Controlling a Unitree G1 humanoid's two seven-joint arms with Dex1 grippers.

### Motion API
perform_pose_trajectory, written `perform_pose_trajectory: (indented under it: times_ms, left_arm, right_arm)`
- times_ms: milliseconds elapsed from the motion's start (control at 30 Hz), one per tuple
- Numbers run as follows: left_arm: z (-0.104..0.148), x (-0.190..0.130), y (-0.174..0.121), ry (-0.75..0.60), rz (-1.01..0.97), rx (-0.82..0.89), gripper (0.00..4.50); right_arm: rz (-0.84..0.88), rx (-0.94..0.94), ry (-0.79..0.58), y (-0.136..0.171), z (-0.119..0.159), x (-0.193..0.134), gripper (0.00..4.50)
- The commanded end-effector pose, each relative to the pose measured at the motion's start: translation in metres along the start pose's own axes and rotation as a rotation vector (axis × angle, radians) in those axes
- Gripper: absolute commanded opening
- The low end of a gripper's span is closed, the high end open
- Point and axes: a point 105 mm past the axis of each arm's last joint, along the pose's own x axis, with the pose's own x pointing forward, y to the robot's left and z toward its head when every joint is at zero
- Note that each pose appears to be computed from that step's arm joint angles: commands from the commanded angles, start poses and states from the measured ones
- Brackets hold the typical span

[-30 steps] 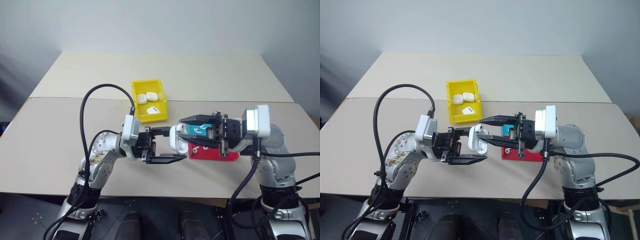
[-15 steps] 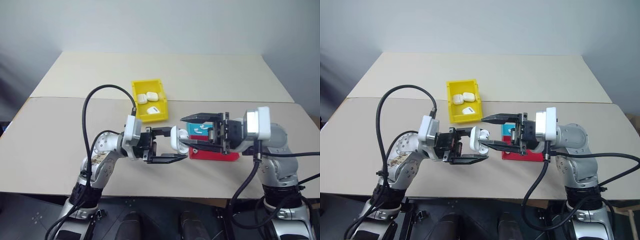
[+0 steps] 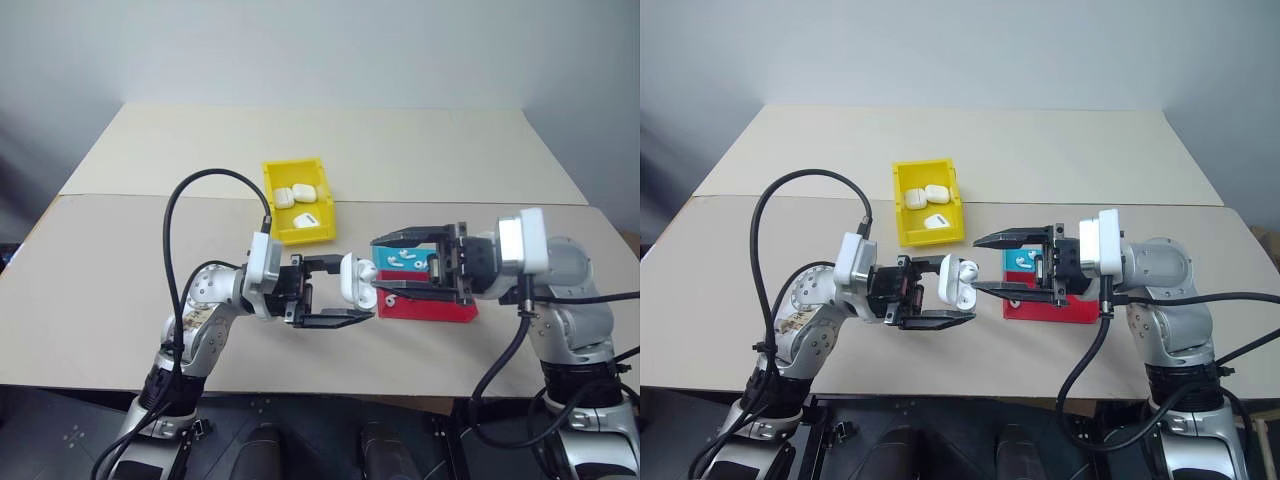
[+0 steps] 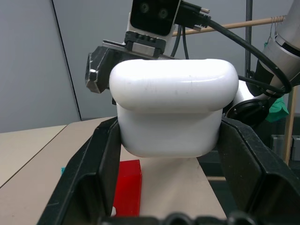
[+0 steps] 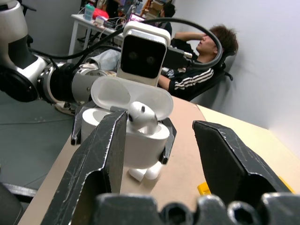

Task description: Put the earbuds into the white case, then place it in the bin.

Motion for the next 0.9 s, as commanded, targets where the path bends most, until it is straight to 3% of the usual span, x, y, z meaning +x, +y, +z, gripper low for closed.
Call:
perform_pose_trajectory:
  times_ms: [33,367,533,700,900]
  left_arm:
    - [0.013,0.005,-0.002,-0.045,-0.025,0.060,2.77]
    - [0.010,-0.001,-0.003,-0.015,-0.002,0.064,2.77]
    - [0.004,-0.030,-0.011,0.100,0.041,0.088,2.77]
    - [-0.003,-0.052,-0.028,0.180,0.095,0.115,2.77]
    - [-0.012,-0.055,-0.037,0.206,0.186,0.116,2.77]
  right_arm:
    - [0.009,-0.038,0.003,-0.003,0.005,-0.001,2.77]
    - [-0.020,-0.043,0.036,-0.009,0.010,-0.013,2.77]
    - [-0.114,0.035,0.422,-0.050,-0.016,-0.044,2.77]
    - [-0.051,0.042,0.824,-0.081,-0.044,-0.072,2.77]
    - [0.064,0.069,1.101,-0.105,-0.082,-0.076,2.77]
